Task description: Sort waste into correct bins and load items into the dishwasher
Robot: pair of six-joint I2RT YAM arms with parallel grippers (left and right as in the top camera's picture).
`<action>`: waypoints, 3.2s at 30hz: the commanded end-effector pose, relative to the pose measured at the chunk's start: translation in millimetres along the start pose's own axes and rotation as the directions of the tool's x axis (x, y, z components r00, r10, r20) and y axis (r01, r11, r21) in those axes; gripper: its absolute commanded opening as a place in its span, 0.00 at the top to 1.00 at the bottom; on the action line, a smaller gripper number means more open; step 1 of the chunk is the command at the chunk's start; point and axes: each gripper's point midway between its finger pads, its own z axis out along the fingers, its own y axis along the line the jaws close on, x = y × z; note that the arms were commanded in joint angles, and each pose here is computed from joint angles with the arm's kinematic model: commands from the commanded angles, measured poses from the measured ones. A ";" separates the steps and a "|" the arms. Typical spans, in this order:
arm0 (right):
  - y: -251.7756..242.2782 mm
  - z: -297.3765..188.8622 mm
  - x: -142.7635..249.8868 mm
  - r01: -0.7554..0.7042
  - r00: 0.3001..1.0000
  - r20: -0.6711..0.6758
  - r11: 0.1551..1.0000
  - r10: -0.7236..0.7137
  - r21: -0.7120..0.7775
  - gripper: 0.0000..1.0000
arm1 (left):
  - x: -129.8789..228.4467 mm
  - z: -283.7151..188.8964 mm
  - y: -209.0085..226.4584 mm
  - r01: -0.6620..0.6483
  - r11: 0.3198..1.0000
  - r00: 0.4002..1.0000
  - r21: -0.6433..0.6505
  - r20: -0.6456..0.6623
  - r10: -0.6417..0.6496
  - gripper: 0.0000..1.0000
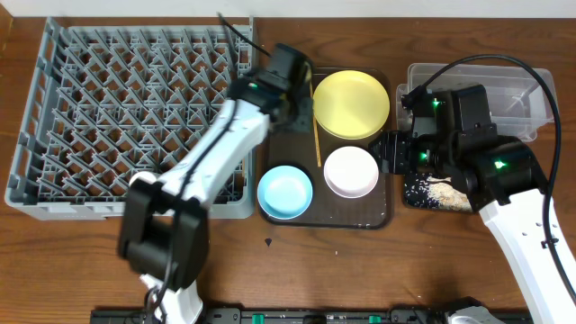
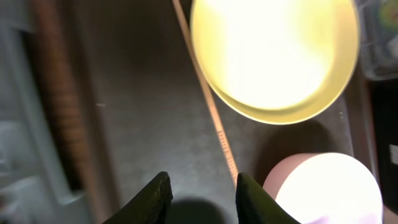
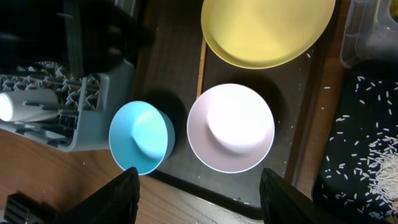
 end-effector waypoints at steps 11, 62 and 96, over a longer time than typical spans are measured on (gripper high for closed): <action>2.6 -3.5 -2.6 -0.008 1.000 0.010 1.000 0.008 -0.010 0.40 | 38.8 96.6 -14.5 0.109 0.990 0.988 -0.086 -0.102 -0.118 0.64; 1.8 -3.5 -0.3 -0.011 1.000 0.001 1.000 0.011 -0.007 0.41 | -15.9 -89.5 90.1 0.202 0.950 0.976 -0.237 0.129 -0.175 0.92; -4.6 -3.9 -4.0 -0.054 0.998 0.020 0.998 0.054 0.024 0.40 | 24.2 -104.9 -0.6 0.089 0.961 0.994 0.261 -0.079 -0.070 0.64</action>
